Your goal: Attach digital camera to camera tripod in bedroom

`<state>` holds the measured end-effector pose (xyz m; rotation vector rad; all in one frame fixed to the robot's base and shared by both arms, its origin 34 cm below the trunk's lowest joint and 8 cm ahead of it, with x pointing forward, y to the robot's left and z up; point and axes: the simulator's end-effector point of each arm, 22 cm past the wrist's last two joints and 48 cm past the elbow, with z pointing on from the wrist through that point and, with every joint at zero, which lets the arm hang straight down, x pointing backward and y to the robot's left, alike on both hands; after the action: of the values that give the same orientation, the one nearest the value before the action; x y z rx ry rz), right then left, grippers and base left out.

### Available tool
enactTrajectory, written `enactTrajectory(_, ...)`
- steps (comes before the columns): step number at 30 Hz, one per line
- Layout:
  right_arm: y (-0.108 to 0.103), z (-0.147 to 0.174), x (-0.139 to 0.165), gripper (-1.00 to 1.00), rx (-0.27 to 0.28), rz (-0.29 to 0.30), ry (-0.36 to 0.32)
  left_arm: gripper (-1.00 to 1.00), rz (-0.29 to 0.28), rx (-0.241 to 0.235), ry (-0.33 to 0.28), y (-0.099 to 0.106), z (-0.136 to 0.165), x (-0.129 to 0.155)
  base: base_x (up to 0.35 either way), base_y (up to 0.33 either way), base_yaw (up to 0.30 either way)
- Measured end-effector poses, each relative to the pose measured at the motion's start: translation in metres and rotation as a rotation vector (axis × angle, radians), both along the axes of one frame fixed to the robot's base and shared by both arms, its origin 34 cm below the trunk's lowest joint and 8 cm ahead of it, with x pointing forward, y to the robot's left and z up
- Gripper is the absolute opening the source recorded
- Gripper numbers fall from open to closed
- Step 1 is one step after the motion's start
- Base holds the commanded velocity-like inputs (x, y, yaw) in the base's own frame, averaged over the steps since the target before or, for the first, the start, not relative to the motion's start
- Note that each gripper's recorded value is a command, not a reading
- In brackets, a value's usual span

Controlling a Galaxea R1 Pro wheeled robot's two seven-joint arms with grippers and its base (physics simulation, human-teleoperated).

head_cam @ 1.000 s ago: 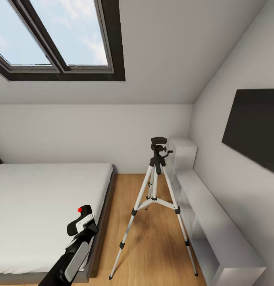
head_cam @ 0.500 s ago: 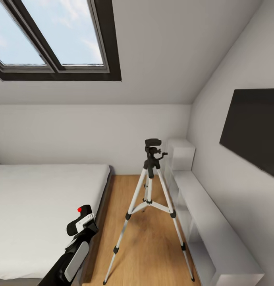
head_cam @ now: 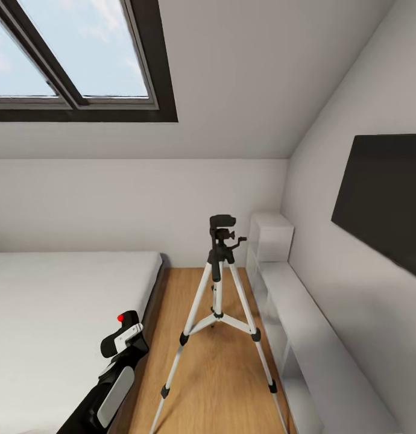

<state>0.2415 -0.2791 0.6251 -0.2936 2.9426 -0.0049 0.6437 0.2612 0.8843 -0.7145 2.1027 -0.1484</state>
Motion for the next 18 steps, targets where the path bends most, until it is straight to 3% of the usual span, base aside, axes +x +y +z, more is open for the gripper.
enactTrajectory(7,0.0003,0.0001,0.0000,1.00,0.000,0.000,-0.001,-1.00,0.001,0.000,0.000,-0.0001,0.0002,-0.0002,0.092,-0.006,0.000)
enactTrajectory(18,0.0001,0.0003,0.0003,1.00,0.000,0.000,-0.003,-1.00,0.001,0.000,0.000,0.0005,0.0004,-0.0003,0.287,-0.001,0.000)
